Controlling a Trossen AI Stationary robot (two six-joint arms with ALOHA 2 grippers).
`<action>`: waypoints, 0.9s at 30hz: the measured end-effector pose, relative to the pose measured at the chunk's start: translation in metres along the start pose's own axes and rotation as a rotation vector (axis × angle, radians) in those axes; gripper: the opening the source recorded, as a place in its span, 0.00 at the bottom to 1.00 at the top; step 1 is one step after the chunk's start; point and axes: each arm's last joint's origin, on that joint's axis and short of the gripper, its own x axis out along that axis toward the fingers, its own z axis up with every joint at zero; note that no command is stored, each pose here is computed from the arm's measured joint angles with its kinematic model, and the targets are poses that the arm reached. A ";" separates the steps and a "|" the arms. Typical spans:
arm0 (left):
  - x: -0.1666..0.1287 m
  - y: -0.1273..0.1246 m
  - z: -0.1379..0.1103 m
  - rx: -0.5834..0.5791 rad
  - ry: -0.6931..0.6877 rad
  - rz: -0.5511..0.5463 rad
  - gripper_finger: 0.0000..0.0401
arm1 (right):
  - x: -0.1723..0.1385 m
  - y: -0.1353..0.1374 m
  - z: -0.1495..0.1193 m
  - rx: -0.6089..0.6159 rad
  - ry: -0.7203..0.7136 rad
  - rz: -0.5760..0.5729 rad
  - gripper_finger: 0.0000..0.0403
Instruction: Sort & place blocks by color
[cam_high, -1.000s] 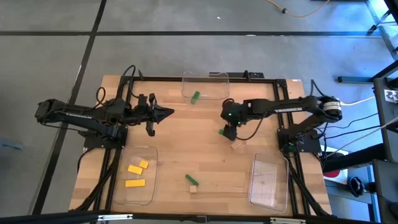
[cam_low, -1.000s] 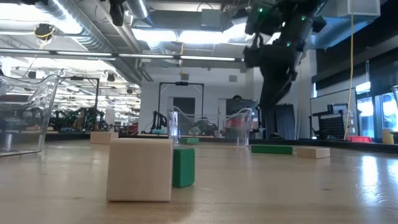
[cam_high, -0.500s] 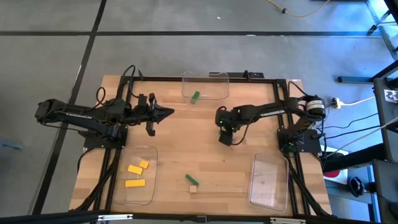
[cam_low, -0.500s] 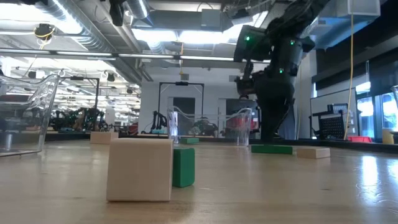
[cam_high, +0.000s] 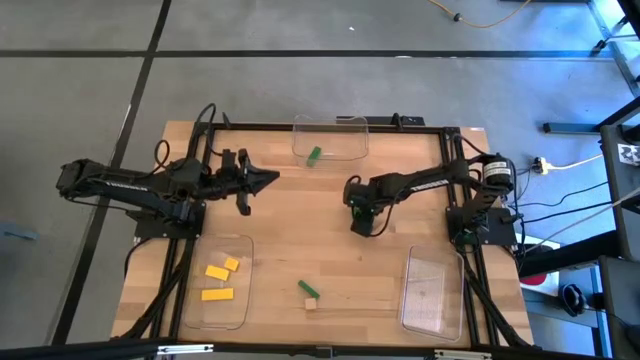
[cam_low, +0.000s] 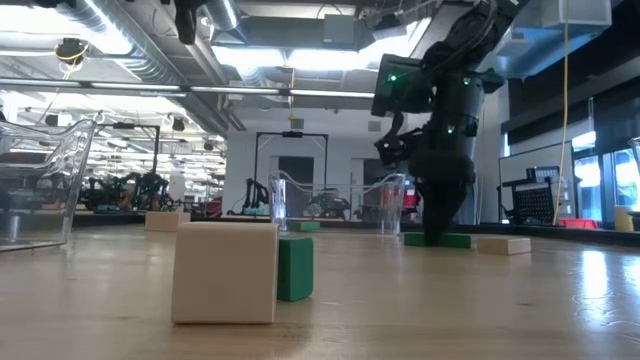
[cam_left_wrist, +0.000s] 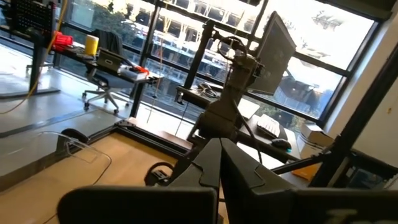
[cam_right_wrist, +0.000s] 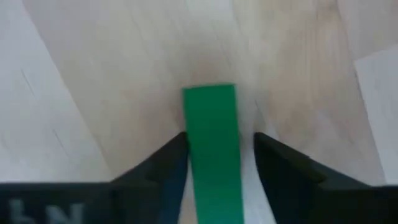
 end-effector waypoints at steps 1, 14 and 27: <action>0.000 0.000 0.000 0.000 -0.002 0.004 0.00 | 0.000 0.001 -0.001 -0.008 0.003 -0.011 0.40; 0.000 0.001 0.000 0.004 -0.012 0.041 0.00 | -0.043 0.006 -0.032 -0.162 -0.028 0.023 0.26; 0.000 0.002 -0.002 0.012 0.013 0.049 0.00 | -0.111 -0.002 -0.057 0.168 -0.892 0.453 0.26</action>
